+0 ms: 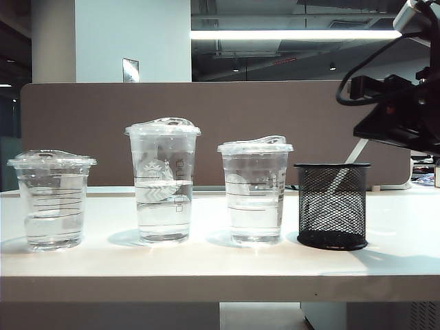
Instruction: Pick up the straw and insert it into the medium coffee cup.
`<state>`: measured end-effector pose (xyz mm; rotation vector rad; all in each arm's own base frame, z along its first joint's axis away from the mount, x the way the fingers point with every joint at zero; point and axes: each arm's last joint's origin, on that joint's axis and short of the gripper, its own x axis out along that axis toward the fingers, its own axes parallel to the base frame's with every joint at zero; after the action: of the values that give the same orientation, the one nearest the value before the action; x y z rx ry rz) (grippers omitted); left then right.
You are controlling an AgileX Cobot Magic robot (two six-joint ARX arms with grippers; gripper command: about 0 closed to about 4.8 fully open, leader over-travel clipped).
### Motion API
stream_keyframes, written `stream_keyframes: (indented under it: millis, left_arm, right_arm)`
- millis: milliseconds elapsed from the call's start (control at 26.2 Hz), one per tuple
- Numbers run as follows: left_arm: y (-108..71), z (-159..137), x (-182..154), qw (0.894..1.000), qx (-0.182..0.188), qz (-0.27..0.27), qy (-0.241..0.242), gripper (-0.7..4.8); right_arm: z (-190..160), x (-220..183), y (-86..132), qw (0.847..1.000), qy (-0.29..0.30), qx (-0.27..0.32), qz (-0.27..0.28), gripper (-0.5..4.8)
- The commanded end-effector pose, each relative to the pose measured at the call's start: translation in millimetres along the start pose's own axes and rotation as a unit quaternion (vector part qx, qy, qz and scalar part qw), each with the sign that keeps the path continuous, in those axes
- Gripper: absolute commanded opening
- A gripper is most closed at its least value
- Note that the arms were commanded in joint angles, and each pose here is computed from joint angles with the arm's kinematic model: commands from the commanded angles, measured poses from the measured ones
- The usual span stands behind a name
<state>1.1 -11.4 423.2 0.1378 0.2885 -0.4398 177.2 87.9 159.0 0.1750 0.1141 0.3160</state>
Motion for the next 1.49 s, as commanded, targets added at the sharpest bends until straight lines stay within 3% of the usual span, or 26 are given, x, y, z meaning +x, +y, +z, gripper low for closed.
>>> stream_keyframes:
  millis: [38,153,649,840,917,1146,1489]
  left_arm:
    - [0.1,2,-1,1.000,0.003,0.000,-0.006,-0.04]
    - [0.1,2,-1,1.000,0.003,0.000,-0.006,-0.04]
    - [0.1,2,-1,1.000,0.003,0.000,-0.007,-0.04]
    - [0.1,2,-1,1.000,0.003,0.000,-0.007,-0.04]
    - [0.1,2,-1,1.000,0.003,0.000,-0.007,-0.04]
    - [0.1,2,-1,1.000,0.003,0.000,-0.006,-0.04]
    - [0.1,2,-1,1.000,0.003,0.001,-0.007,-0.04]
  right_arm:
    - [3,1,1,1.000,-0.012,0.000,0.002,0.48]
    - [3,1,1,1.000,-0.012,-0.020,0.001,0.17]
    - [37,16,10,0.997,-0.045,-0.064,0.007,-0.01]
    - [81,13,21,0.991,-0.020,-0.125,0.035,-0.01]
    - [111,8,28,0.989,-0.011,-0.130,0.065,-0.01]
    - [154,4,40,0.984,0.021,-0.132,0.114,-0.01]
    - [156,1,42,0.976,0.093,-0.128,0.146,-0.01]
